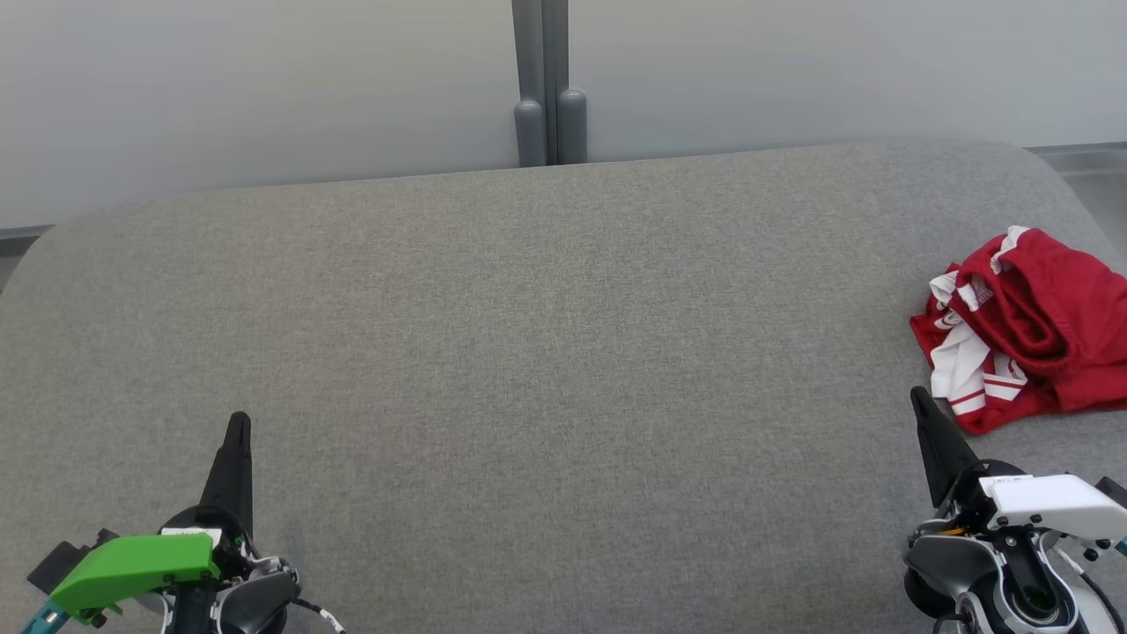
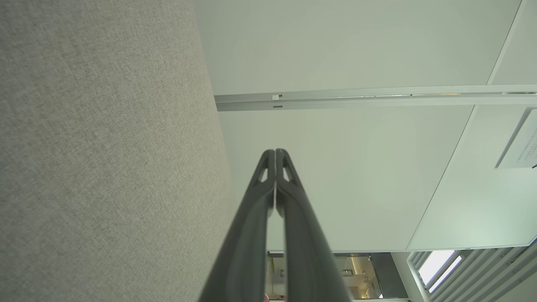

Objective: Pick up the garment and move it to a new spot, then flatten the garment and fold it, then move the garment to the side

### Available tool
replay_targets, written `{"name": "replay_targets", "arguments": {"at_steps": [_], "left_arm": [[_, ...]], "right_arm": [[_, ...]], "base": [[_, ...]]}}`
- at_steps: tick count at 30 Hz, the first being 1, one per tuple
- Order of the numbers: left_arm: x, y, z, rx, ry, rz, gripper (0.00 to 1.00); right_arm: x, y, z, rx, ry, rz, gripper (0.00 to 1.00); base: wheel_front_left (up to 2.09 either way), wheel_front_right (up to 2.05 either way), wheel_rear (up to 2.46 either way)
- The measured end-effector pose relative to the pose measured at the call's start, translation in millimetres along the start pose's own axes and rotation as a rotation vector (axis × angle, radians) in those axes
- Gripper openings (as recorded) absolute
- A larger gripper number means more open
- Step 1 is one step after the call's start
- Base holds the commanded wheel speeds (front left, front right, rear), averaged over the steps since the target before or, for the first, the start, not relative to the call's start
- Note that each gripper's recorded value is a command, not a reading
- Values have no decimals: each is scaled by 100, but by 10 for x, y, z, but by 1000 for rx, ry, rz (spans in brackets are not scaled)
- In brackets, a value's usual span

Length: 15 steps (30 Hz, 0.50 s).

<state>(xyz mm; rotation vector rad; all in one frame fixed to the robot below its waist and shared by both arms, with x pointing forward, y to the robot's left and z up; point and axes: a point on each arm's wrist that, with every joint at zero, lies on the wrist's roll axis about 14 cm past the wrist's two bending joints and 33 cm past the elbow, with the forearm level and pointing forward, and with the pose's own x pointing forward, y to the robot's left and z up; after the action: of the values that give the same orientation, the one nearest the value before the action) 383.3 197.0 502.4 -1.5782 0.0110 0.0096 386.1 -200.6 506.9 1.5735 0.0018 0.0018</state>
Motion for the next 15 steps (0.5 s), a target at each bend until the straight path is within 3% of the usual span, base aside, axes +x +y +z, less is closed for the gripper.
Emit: {"name": "replay_targets", "arguments": {"at_steps": [15], "left_arm": [[0,-1,0,0,0,0,0]], "right_arm": [[0,0,0,0,0,0,0]], "base": [[0,0,0]]}}
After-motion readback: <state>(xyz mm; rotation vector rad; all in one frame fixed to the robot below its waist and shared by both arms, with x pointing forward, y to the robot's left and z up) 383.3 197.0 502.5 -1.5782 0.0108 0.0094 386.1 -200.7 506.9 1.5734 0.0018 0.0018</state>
